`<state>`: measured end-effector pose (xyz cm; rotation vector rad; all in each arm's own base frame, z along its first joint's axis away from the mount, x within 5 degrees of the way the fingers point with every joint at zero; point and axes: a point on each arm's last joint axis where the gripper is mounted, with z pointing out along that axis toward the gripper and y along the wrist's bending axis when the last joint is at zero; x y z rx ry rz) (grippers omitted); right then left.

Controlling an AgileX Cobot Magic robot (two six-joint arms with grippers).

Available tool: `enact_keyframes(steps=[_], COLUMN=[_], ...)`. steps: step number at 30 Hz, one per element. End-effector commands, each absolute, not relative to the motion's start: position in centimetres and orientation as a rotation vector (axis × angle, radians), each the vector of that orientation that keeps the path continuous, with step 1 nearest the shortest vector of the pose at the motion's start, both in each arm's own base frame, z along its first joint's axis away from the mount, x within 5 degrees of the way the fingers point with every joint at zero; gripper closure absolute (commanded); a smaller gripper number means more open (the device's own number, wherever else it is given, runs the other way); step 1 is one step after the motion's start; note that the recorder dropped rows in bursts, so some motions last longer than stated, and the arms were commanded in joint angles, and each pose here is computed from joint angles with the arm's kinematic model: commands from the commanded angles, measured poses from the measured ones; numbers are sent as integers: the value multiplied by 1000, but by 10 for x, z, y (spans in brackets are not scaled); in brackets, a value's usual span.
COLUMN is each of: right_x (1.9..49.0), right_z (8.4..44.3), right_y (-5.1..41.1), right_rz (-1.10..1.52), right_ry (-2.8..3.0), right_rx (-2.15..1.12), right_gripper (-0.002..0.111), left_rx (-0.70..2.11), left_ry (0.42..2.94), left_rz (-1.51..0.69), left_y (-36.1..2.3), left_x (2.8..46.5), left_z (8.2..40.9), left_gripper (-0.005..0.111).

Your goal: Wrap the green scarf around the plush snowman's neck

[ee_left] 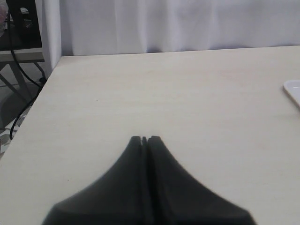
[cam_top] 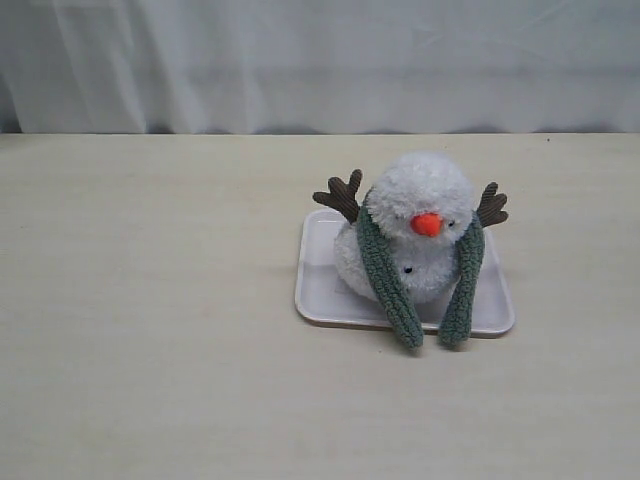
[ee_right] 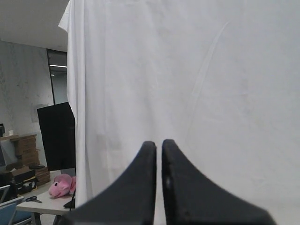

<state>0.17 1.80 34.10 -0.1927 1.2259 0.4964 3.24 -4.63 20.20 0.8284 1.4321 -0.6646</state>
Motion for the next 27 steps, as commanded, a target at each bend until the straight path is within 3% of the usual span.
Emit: enact_keyframes(steps=[1,12,16,27], right_x=[9,23,37,50], right_z=[333,316,286,246], right_y=[14,4,3,2], right_rz=[456,252,156,-55], right_ry=[1205,1187,1204,1331], right_rx=[-126,-59,0,-71], right_gripper=[104,104,104,104], left_rx=[805,805,805,805], left_ry=[1410,1410,1410,1410], left_rz=[-685,-685,-685,-685], left_y=[-46,-46,-46,-46], left_x=[32,32,32,32], left_z=[204,204,204,204], left_gripper=[107,107,107,107])
